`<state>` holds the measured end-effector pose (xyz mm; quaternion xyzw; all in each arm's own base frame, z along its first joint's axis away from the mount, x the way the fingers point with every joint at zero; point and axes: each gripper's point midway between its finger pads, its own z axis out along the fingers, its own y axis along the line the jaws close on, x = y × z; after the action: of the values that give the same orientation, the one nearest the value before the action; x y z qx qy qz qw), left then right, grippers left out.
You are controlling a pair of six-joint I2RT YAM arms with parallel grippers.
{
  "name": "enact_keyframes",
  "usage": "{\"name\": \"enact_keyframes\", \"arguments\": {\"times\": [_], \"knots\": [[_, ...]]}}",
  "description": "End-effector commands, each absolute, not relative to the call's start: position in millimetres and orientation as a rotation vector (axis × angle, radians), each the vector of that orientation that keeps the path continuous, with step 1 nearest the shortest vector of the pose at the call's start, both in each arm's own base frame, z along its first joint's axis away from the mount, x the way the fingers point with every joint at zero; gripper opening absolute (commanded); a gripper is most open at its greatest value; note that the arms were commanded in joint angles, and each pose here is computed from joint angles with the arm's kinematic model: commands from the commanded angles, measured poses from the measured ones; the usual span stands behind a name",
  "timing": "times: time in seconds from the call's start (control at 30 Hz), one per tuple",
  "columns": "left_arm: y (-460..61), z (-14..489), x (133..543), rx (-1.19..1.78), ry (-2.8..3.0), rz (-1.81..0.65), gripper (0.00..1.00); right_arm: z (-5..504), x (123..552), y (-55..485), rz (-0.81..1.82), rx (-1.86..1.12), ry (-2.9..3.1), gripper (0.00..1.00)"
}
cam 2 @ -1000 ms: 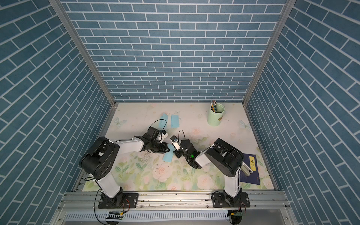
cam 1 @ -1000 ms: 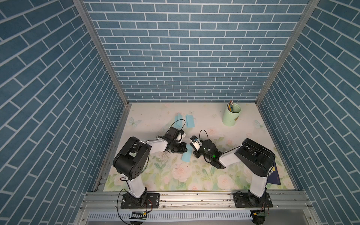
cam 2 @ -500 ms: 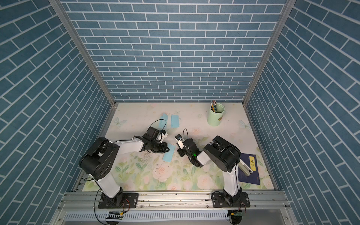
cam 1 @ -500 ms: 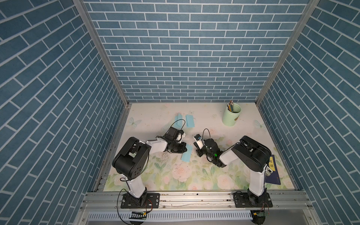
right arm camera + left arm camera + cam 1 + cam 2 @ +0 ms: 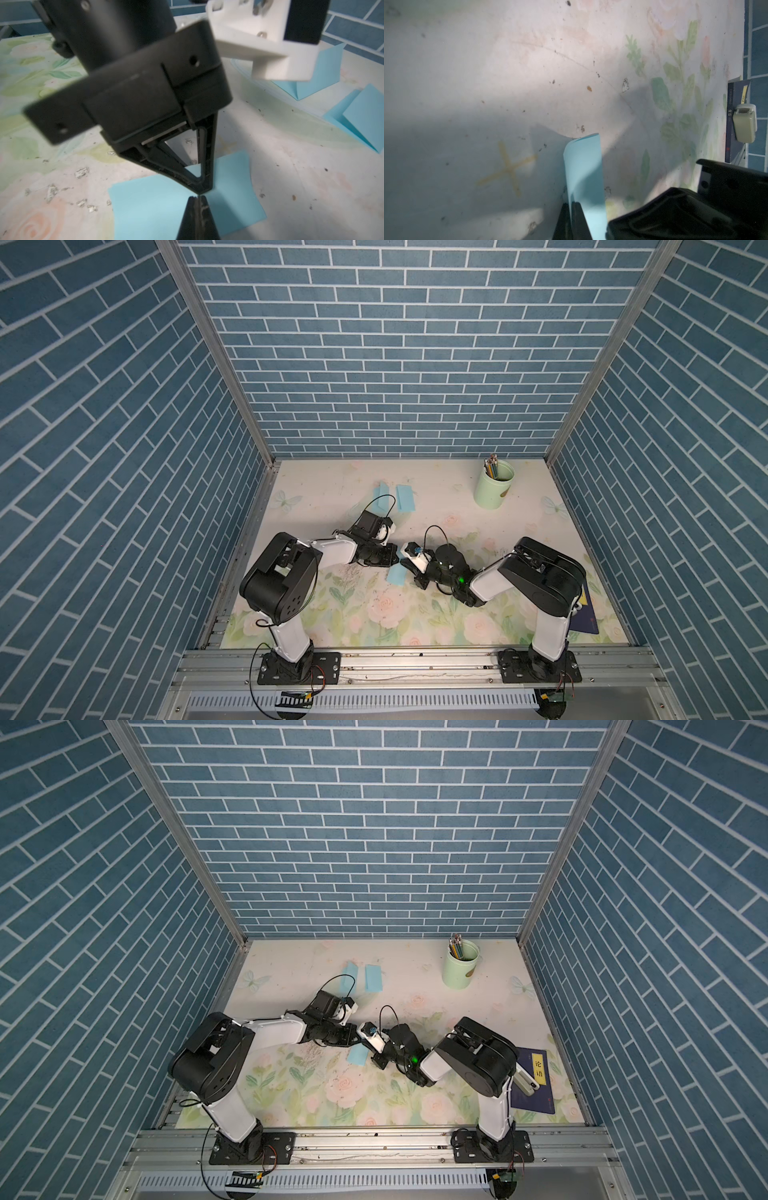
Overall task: Fold the square paper along the opposite sides
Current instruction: Smooth out the paper at the center of the board.
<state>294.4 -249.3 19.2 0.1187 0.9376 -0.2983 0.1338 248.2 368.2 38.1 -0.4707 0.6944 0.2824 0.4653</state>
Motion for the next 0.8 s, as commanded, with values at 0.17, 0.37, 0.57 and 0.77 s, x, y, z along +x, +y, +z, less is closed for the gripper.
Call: {"name": "enact_keyframes", "arguments": {"times": [0.17, 0.37, 0.57, 0.77], "knots": [[-219.9, -17.6, 272.4, 0.306, 2.89, -0.678, 0.0, -3.2, 250.0, 359.2, 0.588, -1.23, 1.819, 0.0], [-219.6, -18.1, 273.1, 0.308, 2.894, -0.672, 0.0, -22.9, 240.3, 346.4, 0.523, -1.276, 1.895, 0.0], [-217.0, -20.8, 271.6, 0.312, 2.903, -0.653, 0.0, -30.8, 228.7, 337.2, 0.532, -1.277, 1.935, 0.0], [-217.0, -21.4, 270.8, 0.313, 2.903, -0.653, 0.0, -38.5, 218.3, 326.4, 0.532, -1.276, 1.981, 0.0]]}}
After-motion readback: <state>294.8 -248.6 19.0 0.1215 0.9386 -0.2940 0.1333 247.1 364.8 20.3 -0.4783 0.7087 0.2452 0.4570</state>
